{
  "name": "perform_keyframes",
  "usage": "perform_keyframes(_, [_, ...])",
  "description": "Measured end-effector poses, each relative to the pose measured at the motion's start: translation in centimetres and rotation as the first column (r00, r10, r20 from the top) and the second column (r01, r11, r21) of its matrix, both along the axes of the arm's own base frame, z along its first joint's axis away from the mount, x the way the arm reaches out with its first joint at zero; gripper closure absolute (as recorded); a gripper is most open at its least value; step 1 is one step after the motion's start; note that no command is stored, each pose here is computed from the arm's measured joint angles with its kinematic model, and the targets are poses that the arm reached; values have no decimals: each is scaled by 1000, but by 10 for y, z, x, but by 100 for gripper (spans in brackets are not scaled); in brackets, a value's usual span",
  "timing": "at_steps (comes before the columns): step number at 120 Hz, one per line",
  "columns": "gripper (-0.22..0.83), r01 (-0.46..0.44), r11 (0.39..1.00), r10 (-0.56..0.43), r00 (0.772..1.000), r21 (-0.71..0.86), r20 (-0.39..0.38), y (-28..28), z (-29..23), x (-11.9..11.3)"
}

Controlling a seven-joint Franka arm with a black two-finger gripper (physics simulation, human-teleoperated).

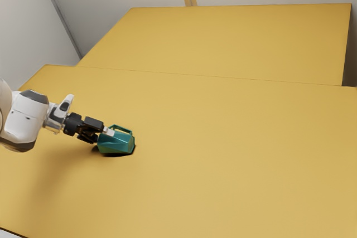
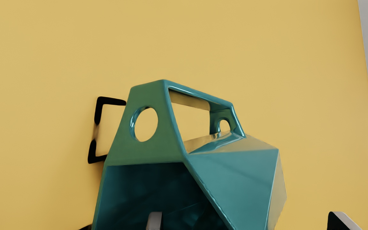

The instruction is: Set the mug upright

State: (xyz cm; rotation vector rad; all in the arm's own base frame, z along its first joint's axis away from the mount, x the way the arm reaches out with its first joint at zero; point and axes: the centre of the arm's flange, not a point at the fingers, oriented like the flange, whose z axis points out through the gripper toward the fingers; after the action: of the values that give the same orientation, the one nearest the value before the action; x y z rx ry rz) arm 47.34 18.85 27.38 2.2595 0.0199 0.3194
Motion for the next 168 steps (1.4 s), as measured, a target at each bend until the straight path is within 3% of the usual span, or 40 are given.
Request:
perform_keyframes(61, [60, 11, 1000, -11, 1000, -20, 17, -7, 0, 3])
perform_keyframes(78, [67, 19, 999, -18, 999, -26, 35, -11, 6, 6])
perform_keyframes(96, [75, 51, 998, -47, 992, -37, 114, -26, 42, 13])
perform_keyframes(112, [76, 95, 995, -89, 978, -20, 187, -42, 84, 18])
perform_keyframes(125, [77, 157, 984, -172, 959, 85, 226, -54, 123, 31])
perform_keyframes(140, [78, 252, 913, -318, 932, 320, 176, -61, 153, 49])
perform_keyframes(153, [78, 333, 783, -429, 900, 525, 69, -69, 170, 61])
perform_keyframes(168, [79, 387, 651, -484, 874, 653, -36, -87, 171, 70])
